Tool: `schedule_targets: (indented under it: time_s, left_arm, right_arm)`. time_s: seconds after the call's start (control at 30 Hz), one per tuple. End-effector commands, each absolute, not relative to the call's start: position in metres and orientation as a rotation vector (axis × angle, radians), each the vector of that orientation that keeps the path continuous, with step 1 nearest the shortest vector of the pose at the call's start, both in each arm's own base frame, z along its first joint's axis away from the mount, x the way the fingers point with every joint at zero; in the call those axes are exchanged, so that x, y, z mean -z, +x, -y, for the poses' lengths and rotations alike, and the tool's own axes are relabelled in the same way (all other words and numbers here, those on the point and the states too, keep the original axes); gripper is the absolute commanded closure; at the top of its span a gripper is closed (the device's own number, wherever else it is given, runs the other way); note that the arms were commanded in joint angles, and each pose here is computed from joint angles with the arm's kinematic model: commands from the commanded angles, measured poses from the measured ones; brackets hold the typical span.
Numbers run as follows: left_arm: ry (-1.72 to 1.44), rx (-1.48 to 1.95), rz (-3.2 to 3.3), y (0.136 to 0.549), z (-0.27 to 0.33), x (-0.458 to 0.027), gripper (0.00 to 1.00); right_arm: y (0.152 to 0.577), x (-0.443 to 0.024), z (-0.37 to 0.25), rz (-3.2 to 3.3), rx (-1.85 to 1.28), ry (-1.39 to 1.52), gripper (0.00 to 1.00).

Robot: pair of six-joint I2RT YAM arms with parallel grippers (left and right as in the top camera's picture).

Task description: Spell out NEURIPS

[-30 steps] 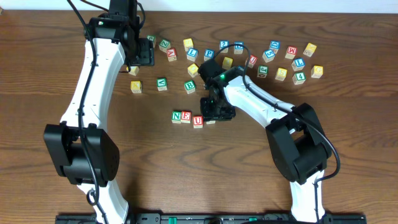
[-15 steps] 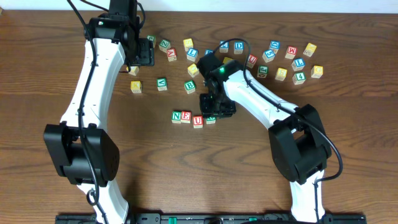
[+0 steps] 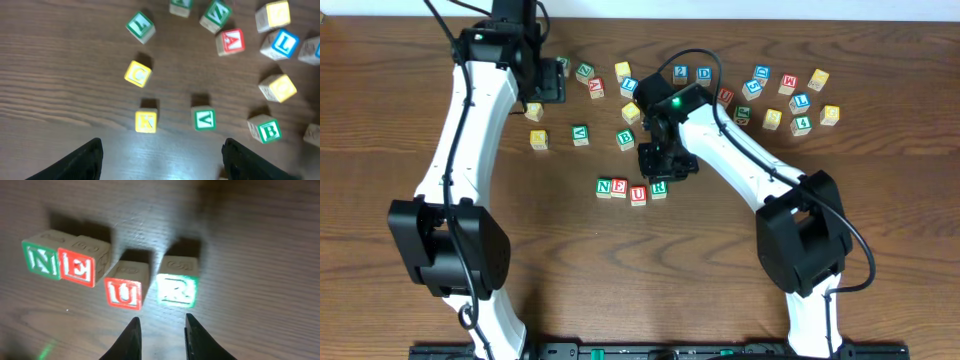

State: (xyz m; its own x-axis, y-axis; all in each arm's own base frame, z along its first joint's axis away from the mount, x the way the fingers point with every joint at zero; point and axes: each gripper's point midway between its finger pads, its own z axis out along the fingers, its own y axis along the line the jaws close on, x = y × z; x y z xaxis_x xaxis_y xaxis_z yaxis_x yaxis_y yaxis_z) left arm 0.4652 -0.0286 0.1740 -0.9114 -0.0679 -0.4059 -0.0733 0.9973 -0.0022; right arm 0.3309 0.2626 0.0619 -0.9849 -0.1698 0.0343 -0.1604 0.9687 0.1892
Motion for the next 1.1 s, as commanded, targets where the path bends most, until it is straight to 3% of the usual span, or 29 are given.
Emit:
schedule_targets:
  time_s: [0.0, 0.33, 1.07]
  left_arm:
    - [-0.18, -0.04, -2.67, 0.469, 0.004, -0.189, 0.25]
    - [-0.243, -0.055, -2.669, 0.468, -0.018, -0.189, 0.25]
    - [-0.244, -0.057, -2.685, 0.466, -0.018, -0.184, 0.25]
  right_arm:
    - [0.318, -0.063, -0.286, 3.053, 0.315, 0.389, 0.79]
    - [0.299, -0.049, -0.304, 3.068, 0.247, 0.516, 0.99]
    - [0.276, -0.021, -0.298, 3.019, 0.187, 0.54, 0.99]
